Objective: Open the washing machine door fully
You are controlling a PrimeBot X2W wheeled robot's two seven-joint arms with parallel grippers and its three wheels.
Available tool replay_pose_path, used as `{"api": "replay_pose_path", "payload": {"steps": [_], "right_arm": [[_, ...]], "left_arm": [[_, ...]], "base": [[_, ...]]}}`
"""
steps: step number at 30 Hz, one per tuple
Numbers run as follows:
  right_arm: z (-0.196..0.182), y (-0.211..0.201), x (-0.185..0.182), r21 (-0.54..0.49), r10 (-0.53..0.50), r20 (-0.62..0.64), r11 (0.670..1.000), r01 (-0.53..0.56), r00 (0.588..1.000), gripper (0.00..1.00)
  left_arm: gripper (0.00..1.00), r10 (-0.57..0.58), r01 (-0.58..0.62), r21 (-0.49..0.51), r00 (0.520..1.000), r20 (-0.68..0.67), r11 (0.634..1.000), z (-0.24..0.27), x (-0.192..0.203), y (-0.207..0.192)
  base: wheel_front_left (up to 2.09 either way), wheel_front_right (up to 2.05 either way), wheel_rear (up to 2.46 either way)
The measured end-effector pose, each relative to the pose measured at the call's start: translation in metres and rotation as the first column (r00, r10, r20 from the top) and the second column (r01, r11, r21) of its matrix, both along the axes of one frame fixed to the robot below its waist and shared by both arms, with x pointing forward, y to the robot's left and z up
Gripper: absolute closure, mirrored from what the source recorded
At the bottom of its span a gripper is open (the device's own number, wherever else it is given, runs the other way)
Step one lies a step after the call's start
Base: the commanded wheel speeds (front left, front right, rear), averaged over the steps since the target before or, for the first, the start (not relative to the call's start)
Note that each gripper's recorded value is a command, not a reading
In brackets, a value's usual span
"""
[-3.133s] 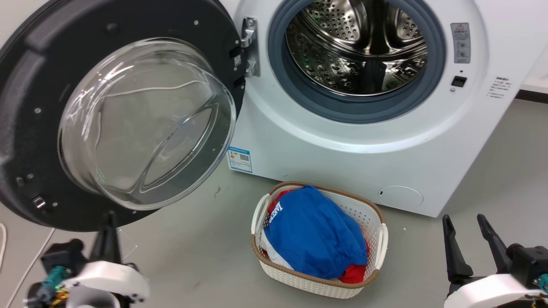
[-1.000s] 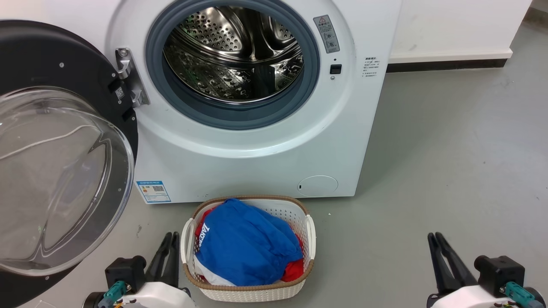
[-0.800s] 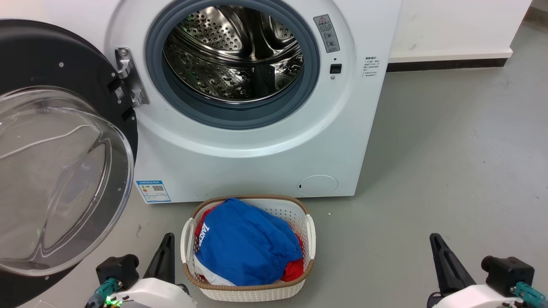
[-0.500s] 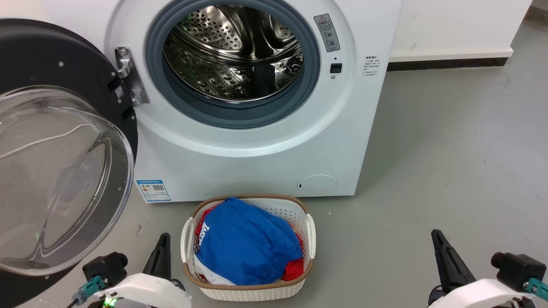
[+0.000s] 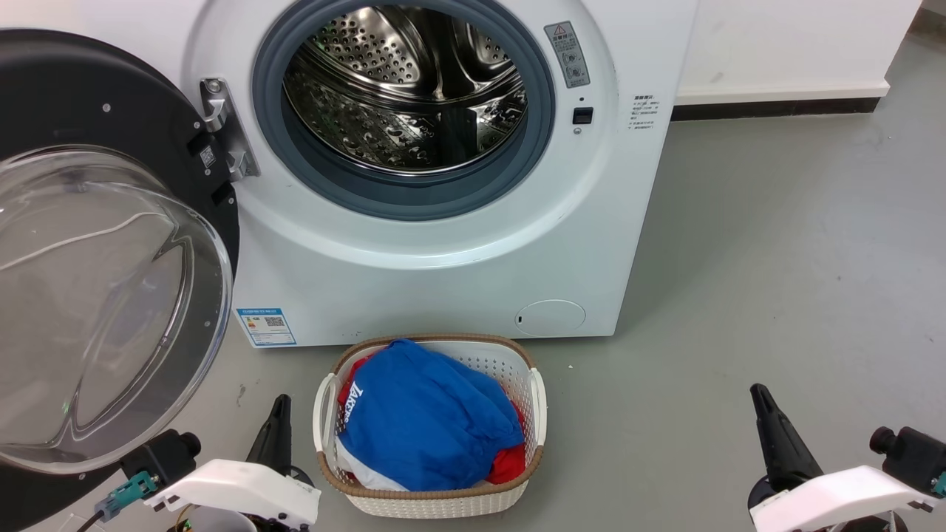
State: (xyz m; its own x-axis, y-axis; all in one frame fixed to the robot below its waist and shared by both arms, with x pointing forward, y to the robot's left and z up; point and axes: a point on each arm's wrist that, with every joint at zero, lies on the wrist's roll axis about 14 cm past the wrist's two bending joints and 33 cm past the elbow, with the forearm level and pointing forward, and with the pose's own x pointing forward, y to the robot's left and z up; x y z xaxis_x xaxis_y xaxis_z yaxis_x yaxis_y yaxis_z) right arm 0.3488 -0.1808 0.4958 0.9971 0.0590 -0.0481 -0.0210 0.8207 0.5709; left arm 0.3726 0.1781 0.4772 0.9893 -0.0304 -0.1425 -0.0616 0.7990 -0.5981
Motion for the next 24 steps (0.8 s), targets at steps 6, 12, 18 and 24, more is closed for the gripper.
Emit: {"api": "replay_pose_path", "payload": {"steps": [6, 12, 18, 24], "right_arm": [[0.002, -0.002, 0.004, 0.09, -0.01, 0.0, 0.996, 0.01, 1.0, 1.0], [0.0, -0.004, 0.006, 0.17, -0.02, -0.009, 0.985, 0.021, 1.0, 1.0], [0.001, -0.006, 0.009, 0.245, -0.029, -0.009, 0.969, 0.03, 1.0, 1.0], [0.004, -0.007, 0.013, 0.317, -0.035, -0.007, 0.948, 0.035, 0.999, 1.0]], "left_arm": [[1.0, 0.012, -0.013, -0.086, 1.0, -0.008, 0.996, 0.0, 0.001, 0.002], [1.0, 0.022, -0.024, -0.163, 1.0, -0.014, 0.986, 0.001, 0.002, 0.003], [1.0, 0.031, -0.034, -0.242, 0.999, -0.017, 0.97, 0.001, 0.003, 0.003], [1.0, 0.042, -0.043, -0.307, 0.999, -0.012, 0.951, 0.005, 0.006, 0.006]], "base": [[0.0, 0.0, 0.0], [0.0, 0.0, 0.0], [0.0, 0.0, 0.0], [0.0, 0.0, 0.0]]}}
